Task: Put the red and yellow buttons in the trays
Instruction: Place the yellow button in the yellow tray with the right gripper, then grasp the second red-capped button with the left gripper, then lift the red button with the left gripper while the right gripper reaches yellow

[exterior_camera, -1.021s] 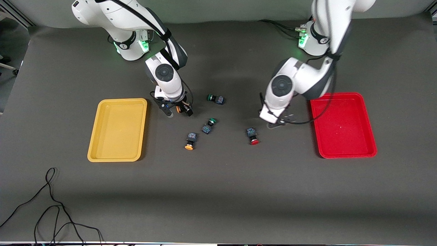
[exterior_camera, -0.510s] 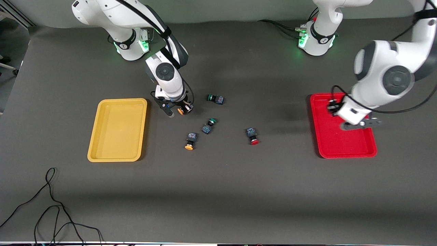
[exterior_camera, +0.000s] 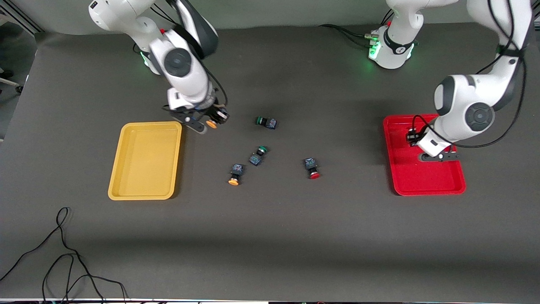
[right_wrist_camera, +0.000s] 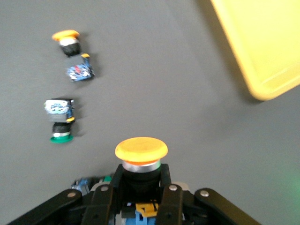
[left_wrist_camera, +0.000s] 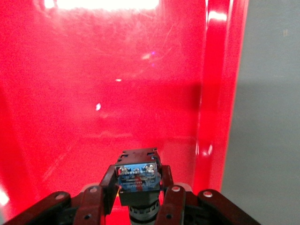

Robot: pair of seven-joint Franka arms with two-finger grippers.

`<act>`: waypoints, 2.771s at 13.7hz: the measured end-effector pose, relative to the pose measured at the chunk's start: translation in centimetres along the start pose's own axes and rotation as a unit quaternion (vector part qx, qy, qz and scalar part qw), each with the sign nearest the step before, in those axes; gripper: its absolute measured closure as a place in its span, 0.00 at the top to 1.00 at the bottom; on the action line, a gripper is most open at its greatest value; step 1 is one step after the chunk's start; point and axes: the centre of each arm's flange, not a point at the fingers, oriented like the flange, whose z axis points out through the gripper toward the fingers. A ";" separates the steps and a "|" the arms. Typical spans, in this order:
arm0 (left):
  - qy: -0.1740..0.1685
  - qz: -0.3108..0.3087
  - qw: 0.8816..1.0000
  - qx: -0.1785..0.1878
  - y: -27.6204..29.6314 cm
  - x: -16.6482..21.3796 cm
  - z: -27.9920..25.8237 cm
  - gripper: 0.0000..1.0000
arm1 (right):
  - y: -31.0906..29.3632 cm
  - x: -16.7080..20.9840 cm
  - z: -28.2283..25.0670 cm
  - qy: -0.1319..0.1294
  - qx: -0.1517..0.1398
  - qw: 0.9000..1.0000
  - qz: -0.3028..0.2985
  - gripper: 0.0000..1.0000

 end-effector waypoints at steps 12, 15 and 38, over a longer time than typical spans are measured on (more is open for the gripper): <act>-0.007 0.025 1.000 0.003 4.6 3.8 -6.0 1.00 | 27.0 25.6 5.5 0.027 -0.019 0.981 -0.191 0.32; 0.019 0.028 0.999 0.006 10.6 6.7 -15.6 1.00 | 27.0 26.0 12.3 0.018 -0.010 0.978 -0.205 0.32; 0.015 -0.133 0.991 -0.023 38.0 10.5 2.2 0.63 | 1.1 16.5 -3.0 -0.010 0.023 0.980 -0.199 1.00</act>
